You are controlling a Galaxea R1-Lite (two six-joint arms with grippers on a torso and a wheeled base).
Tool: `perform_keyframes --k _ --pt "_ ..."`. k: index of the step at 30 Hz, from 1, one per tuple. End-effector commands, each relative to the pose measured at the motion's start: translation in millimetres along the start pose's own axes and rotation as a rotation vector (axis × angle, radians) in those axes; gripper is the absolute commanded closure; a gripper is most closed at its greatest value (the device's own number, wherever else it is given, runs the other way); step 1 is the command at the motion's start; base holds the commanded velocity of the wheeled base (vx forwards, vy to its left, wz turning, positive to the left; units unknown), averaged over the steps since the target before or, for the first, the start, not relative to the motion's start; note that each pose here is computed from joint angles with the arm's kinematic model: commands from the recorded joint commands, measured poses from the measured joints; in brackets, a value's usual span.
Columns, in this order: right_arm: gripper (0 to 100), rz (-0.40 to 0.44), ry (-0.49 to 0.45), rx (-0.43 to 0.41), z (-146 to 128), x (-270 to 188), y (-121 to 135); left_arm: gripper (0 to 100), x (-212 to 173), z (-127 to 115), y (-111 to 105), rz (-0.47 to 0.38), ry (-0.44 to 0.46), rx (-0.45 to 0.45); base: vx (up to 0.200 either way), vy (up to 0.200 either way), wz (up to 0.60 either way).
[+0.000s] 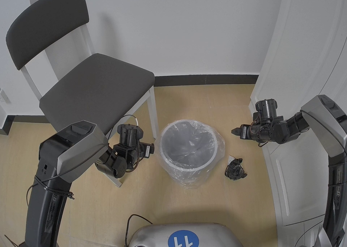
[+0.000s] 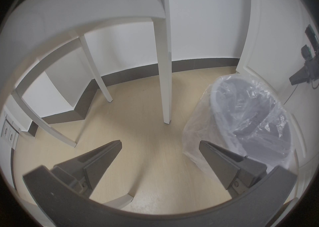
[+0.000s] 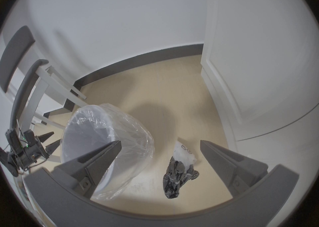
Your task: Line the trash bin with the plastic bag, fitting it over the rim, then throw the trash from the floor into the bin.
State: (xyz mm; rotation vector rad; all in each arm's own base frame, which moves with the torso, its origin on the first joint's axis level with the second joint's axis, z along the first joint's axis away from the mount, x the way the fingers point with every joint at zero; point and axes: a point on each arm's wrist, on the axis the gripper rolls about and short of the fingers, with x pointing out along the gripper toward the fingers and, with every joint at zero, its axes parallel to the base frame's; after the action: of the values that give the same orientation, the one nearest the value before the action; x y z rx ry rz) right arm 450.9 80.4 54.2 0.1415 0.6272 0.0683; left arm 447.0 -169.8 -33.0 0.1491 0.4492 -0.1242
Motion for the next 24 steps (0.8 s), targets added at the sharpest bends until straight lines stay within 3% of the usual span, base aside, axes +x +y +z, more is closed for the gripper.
perform_keyframes --k 1,13,20,24 --pt "0 0.008 -0.043 -0.051 4.7 -26.0 -0.1 0 -29.8 19.1 -6.1 -0.026 -0.046 0.003 0.0 0.0 0.0" --pt "0 0.006 -0.076 -0.09 12.8 -71.4 -2.1 0 -84.7 32.6 -39.4 -0.123 -0.116 0.029 0.0 0.0 0.0" --pt "0 -0.007 -0.098 -0.087 18.0 -91.9 -9.1 0 -121.8 42.6 -42.4 -0.159 -0.161 0.03 0.0 0.0 0.0" --pt "0 -0.007 -0.136 -0.1 19.3 -107.2 -11.5 0 -151.2 53.5 -33.4 -0.173 -0.229 0.014 0.0 0.0 0.0"
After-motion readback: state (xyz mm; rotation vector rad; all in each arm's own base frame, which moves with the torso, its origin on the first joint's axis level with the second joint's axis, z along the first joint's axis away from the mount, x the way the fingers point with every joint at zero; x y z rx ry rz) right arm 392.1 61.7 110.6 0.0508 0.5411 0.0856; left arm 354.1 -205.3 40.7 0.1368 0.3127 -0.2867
